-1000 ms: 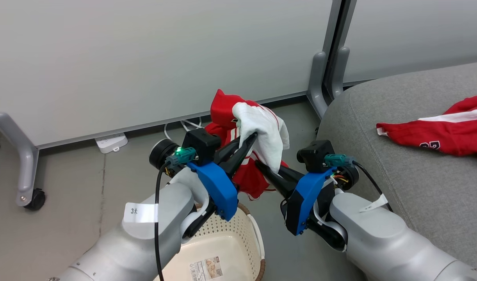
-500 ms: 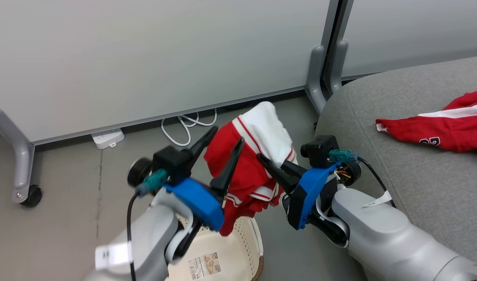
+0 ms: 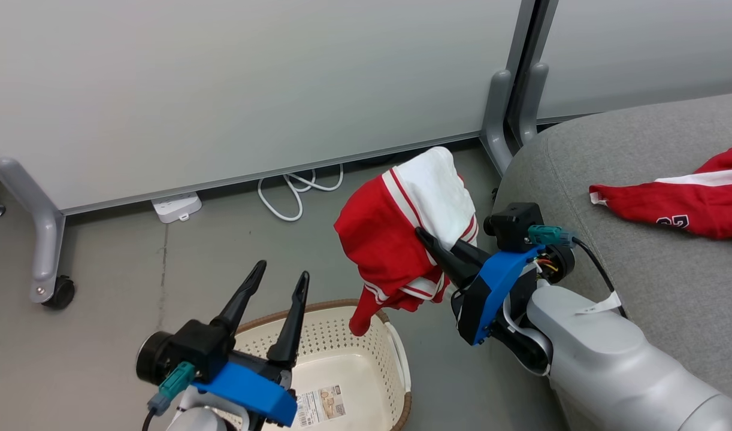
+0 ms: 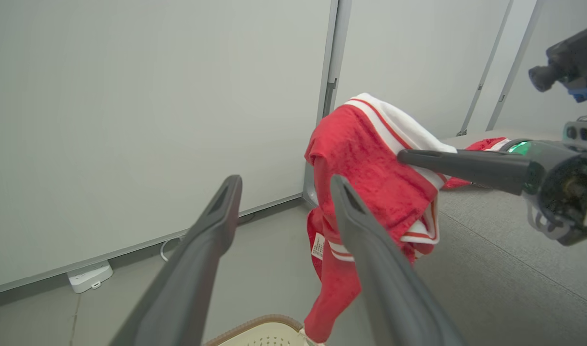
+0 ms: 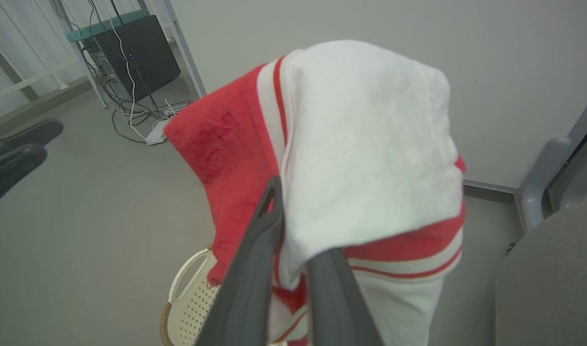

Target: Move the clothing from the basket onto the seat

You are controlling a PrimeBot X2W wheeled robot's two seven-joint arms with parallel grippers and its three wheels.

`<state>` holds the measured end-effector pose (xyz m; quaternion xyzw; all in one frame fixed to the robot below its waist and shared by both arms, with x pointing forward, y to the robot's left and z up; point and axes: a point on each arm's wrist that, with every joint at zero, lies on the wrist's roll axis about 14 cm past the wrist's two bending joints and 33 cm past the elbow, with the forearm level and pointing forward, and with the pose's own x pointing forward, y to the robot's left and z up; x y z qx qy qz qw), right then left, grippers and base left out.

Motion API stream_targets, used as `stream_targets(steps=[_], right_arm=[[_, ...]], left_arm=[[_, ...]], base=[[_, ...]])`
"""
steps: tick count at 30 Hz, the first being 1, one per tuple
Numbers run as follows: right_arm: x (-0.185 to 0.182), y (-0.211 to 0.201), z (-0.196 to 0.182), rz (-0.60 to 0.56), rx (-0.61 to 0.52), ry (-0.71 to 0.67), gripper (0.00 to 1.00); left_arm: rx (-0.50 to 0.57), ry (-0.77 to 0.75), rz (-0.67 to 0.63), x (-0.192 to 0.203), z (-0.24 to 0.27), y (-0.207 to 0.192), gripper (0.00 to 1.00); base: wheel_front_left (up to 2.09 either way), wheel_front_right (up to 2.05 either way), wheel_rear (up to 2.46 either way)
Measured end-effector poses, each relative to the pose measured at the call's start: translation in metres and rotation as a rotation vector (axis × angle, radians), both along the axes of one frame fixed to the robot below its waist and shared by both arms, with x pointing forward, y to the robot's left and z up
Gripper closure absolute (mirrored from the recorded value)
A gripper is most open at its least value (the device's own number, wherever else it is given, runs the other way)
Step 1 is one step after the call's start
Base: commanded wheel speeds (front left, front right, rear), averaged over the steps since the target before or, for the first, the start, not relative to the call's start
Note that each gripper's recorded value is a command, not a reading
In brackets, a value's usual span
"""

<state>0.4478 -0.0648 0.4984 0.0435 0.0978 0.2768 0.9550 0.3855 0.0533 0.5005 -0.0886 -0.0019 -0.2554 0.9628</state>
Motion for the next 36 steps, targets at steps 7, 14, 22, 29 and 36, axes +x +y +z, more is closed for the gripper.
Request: stream_targets(steps=[7,14,22,29,36], right_arm=[[-0.002,-0.001,0.0,-0.006,0.004,-0.001,1.0],[-0.002,-0.01,0.001,-0.031,0.007,-0.004,1.0],[-0.008,-0.049,0.002,-0.131,0.004,-0.011,1.0],[-0.026,-0.099,-0.001,-0.259,-0.007,-0.003,1.0],[-0.045,-0.138,-0.002,-0.37,-0.007,0.001,1.0]], left_arm=[[-0.007,-0.007,0.049,-0.005,-0.001,0.012,0.0],[-0.007,-0.007,0.039,-0.003,-0.003,0.006,0.0],[0.002,-0.004,-0.025,0.004,-0.007,-0.017,0.0],[-0.01,-0.007,-0.141,0.007,-0.007,-0.058,0.0],[-0.016,-0.002,-0.258,0.003,-0.01,-0.096,0.0]], base=[[0.0,0.0,0.0],[0.0,0.0,0.0],[0.0,0.0,0.0],[0.0,0.0,0.0],[0.0,0.0,0.0]])
